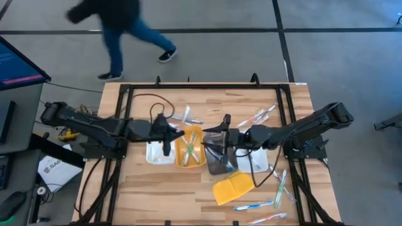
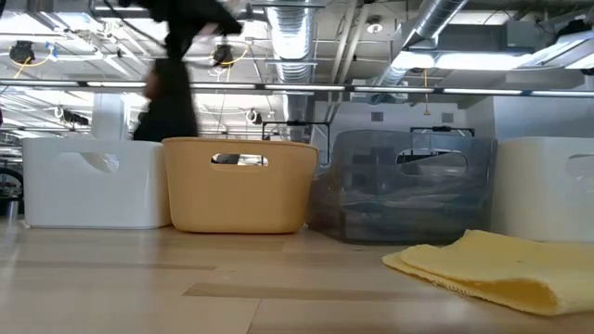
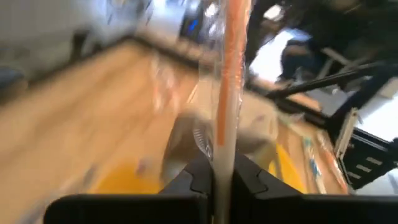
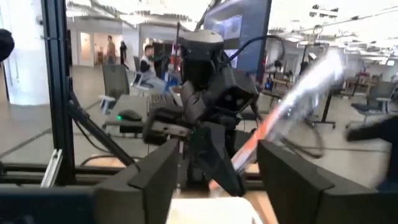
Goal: Pick & Place Toothbrushes
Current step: Put the orange toothbrush into the left white bin
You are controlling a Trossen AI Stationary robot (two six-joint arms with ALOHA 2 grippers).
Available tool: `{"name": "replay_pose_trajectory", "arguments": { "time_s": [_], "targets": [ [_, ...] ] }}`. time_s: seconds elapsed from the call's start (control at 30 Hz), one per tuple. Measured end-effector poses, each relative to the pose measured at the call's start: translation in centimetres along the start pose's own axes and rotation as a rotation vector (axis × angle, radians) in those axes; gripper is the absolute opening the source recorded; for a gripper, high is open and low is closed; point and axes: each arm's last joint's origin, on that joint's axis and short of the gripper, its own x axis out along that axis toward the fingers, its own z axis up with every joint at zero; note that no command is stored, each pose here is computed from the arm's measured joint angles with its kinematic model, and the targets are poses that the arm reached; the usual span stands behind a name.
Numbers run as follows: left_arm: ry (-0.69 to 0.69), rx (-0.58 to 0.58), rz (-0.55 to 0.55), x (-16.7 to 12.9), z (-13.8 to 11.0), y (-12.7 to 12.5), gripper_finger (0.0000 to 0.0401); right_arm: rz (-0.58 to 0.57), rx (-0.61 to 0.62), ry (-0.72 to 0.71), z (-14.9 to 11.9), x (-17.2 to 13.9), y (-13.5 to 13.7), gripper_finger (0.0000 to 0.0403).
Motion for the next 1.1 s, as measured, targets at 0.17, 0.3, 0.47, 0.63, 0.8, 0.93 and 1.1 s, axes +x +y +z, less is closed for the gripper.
{"name": "replay_pose_trajectory", "arguments": {
  "time_s": [0.17,0.3,0.47,0.63,0.8,0.93,1.1],
  "targets": [
    [0.205,-0.230,0.130,-1.8,-1.6,1.6,0.0009,0.005,0.028,0.058,1.5,-1.6,-0.7,0.0248],
    [0.369,-0.374,0.154,-2.0,-2.9,2.0,0.0009,0.009,0.079,0.122,2.1,-2.8,-1.2,0.0249],
    [0.544,-0.513,0.176,-1.8,-4.2,2.1,0.0009,0.005,0.134,0.187,2.3,-3.8,-1.6,0.0249],
    [0.742,-0.596,0.261,-2.2,-5.9,2.2,0.0009,0.011,0.133,0.214,2.3,-4.1,-1.5,0.0249],
    [0.868,-0.637,0.357,-3.0,-6.7,2.6,0.0009,0.020,0.132,0.214,2.3,-4.2,-1.3,0.0249],
    [0.894,-0.645,0.377,-3.1,-6.7,3.0,0.0009,0.019,0.130,0.214,2.3,-4.2,-1.3,0.0249],
    [0.883,-0.638,0.382,-2.9,-6.5,3.5,0.0014,0.019,0.130,0.215,2.3,-4.2,-1.3,0.0249]
  ]
}}
